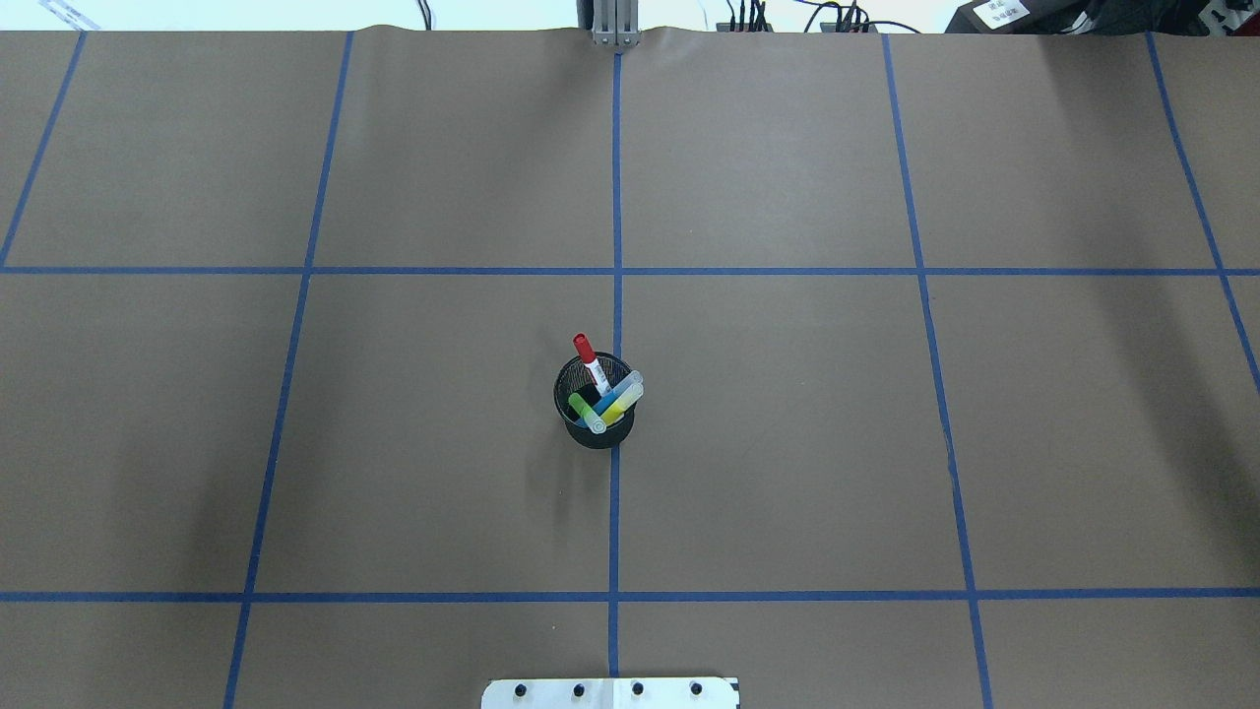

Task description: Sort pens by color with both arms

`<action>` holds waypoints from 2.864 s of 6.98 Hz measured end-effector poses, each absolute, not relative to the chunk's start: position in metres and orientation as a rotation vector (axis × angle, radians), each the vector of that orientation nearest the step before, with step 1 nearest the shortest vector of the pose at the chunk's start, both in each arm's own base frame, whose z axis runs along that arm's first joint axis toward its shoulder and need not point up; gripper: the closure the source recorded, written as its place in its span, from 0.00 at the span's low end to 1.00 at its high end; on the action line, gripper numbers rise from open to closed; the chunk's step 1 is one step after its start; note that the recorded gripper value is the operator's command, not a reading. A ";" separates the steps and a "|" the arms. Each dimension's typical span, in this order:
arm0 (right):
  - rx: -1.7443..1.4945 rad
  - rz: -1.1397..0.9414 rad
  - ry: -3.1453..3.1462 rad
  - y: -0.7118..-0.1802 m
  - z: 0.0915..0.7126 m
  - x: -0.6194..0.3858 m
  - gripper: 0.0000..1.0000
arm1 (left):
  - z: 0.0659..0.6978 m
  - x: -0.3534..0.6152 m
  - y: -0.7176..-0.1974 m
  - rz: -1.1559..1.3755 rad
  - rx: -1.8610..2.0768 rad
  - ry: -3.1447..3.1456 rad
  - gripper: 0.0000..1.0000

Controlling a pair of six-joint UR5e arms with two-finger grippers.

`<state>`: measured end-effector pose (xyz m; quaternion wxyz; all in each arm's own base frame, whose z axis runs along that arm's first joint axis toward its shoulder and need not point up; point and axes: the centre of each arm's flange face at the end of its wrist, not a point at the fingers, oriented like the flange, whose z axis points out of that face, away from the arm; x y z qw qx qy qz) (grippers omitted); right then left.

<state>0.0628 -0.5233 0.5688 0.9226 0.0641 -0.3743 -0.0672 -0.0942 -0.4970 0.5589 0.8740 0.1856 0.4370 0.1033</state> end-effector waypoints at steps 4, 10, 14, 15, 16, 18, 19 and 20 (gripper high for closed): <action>0.141 -0.140 -0.782 -0.525 0.562 0.062 0.00 | 0.558 -0.094 -0.498 0.218 0.389 0.911 0.00; 0.120 -0.122 -0.850 -0.607 0.459 -0.043 0.00 | 0.560 -0.094 -0.498 0.215 0.384 0.912 0.00; 0.036 -0.090 -0.985 -0.649 0.347 -0.156 0.01 | 0.565 -0.094 -0.498 0.211 0.376 0.914 0.00; 0.011 -0.094 -1.017 -0.650 0.322 -0.181 0.01 | 0.566 -0.093 -0.498 0.211 0.374 0.914 0.00; -0.009 -0.114 -1.048 -0.648 0.300 -0.210 0.01 | 0.566 -0.093 -0.497 0.211 0.373 0.914 0.00; -0.034 -0.110 -1.113 -0.642 0.279 -0.271 0.01 | 0.567 -0.093 -0.497 0.210 0.373 0.914 0.00; -0.048 -0.087 -1.145 -0.636 0.276 -0.301 0.01 | 0.567 -0.094 -0.497 0.210 0.373 0.914 0.00; -0.072 -0.063 -1.165 -0.626 0.269 -0.327 0.01 | 0.567 -0.094 -0.496 0.209 0.373 0.914 0.00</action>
